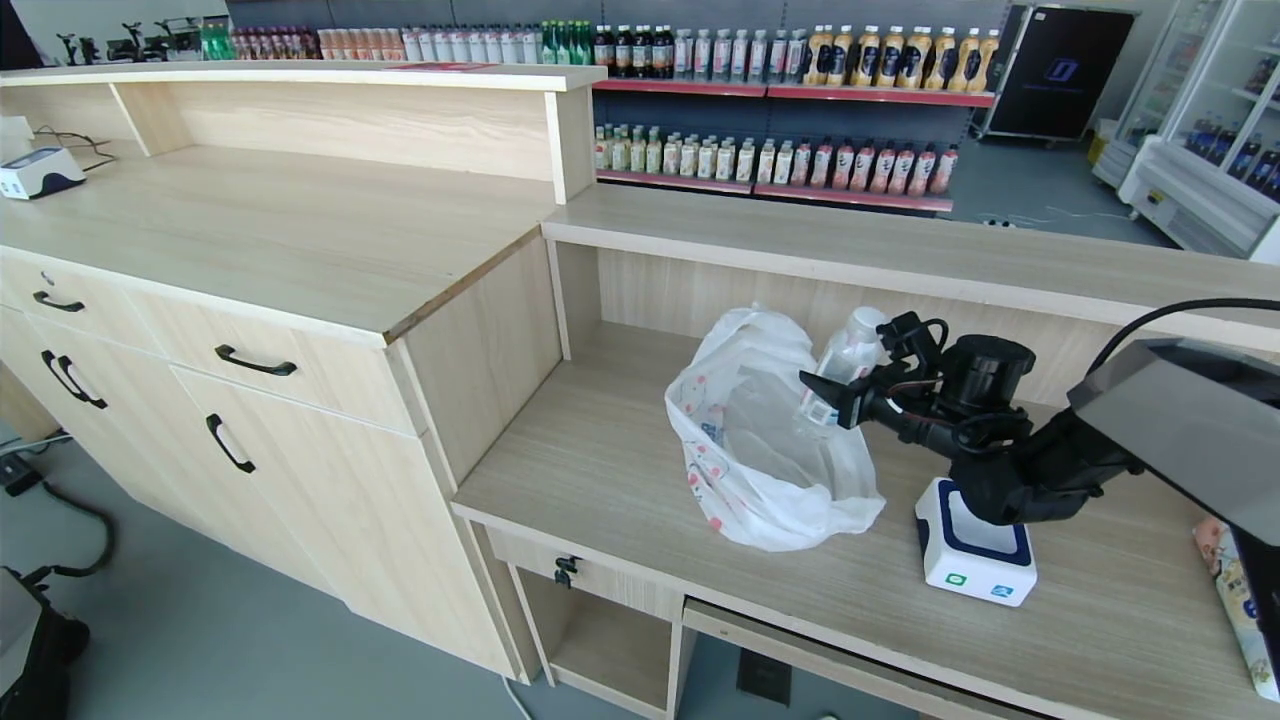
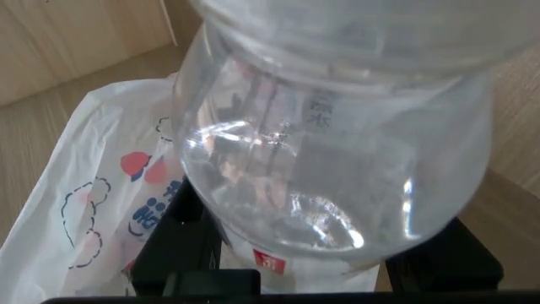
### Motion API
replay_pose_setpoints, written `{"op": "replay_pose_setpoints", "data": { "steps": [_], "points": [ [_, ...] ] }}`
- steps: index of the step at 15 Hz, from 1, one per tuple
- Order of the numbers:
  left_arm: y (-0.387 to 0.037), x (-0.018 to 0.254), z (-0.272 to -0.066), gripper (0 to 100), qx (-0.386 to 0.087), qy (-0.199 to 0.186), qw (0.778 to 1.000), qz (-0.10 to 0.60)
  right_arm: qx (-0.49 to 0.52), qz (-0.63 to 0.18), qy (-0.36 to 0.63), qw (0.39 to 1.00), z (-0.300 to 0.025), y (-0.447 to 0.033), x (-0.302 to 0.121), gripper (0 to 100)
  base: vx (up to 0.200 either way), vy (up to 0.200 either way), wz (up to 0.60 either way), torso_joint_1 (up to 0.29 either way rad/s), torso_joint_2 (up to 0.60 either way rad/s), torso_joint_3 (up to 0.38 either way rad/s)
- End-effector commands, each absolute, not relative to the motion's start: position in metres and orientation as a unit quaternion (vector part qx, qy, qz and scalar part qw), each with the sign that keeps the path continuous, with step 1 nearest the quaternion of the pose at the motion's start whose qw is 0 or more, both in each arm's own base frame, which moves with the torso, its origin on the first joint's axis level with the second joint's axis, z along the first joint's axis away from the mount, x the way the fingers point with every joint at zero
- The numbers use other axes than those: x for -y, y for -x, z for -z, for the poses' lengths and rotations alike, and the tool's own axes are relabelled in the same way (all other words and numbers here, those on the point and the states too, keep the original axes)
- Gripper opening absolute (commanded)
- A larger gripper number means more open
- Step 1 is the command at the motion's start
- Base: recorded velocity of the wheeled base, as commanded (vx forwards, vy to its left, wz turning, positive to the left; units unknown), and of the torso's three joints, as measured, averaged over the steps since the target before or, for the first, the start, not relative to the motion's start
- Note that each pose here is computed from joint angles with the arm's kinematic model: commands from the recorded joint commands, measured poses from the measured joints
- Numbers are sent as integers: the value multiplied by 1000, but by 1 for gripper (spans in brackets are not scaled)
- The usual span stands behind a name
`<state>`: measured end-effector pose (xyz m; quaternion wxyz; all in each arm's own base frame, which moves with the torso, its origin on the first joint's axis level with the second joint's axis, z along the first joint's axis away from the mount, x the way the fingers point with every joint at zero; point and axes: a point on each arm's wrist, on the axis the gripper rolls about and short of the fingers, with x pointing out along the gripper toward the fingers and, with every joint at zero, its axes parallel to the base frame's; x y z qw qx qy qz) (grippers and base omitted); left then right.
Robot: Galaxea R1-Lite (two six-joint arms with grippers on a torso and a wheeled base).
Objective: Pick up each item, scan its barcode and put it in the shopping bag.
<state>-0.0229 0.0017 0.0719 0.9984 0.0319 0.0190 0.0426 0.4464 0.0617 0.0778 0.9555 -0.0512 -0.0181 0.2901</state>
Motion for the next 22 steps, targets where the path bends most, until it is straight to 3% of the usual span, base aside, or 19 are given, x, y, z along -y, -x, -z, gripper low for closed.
{"op": "replay_pose_setpoints", "data": {
  "steps": [1,10,22],
  "points": [
    [23,-2,-72,100,-19,-32,998,-43,6,-293,49,955,-81,-435,-61,0,0,0,0,0,0,0],
    [23,-2,-72,100,-19,-32,998,-43,-40,-342,24,938,-79,-395,-70,0,0,0,0,0,0,0],
    [23,-2,-72,100,-19,-32,998,-43,63,-352,42,933,-66,-482,-99,0,0,0,0,0,0,0]
  ]
}}
